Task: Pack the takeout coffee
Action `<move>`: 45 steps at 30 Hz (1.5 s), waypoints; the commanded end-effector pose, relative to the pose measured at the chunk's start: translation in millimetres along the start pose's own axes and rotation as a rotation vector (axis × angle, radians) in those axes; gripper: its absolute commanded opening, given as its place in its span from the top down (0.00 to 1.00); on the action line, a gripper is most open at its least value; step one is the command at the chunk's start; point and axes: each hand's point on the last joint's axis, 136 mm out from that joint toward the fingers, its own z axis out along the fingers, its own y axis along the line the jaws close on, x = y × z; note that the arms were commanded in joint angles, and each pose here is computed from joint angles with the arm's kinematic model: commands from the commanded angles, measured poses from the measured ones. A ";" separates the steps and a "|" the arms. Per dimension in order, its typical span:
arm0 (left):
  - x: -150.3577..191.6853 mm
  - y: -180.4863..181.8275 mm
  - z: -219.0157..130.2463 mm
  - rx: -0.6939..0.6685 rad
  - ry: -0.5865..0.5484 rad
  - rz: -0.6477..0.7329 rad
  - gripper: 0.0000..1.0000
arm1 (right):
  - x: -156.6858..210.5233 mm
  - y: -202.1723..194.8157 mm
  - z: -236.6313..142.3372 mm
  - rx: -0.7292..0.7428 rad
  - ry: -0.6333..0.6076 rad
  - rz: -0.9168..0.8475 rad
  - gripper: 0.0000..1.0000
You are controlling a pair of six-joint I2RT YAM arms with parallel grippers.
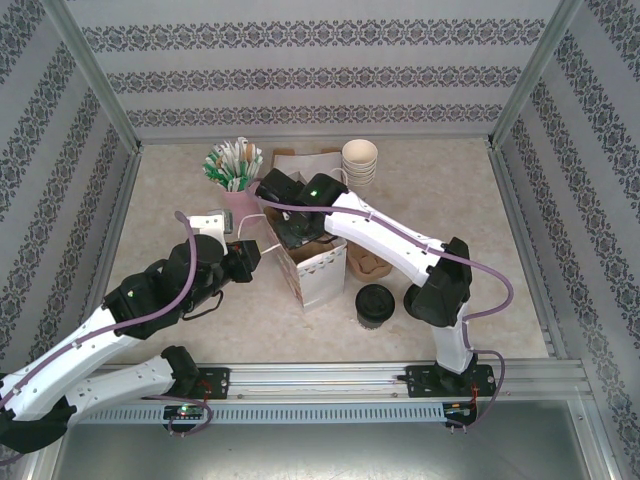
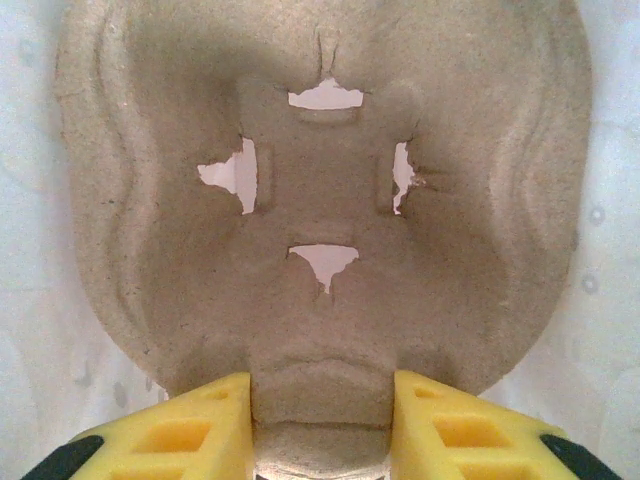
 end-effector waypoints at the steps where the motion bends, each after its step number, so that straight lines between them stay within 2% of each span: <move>1: -2.0 -0.6 0.0 0.017 -0.011 -0.007 0.82 | 4.0 -2.1 16.5 0.001 0.038 -0.005 0.64; 45: -0.6 -15.3 1.0 0.088 0.008 -0.034 0.86 | 34.1 -5.6 112.4 -0.025 0.179 0.067 0.64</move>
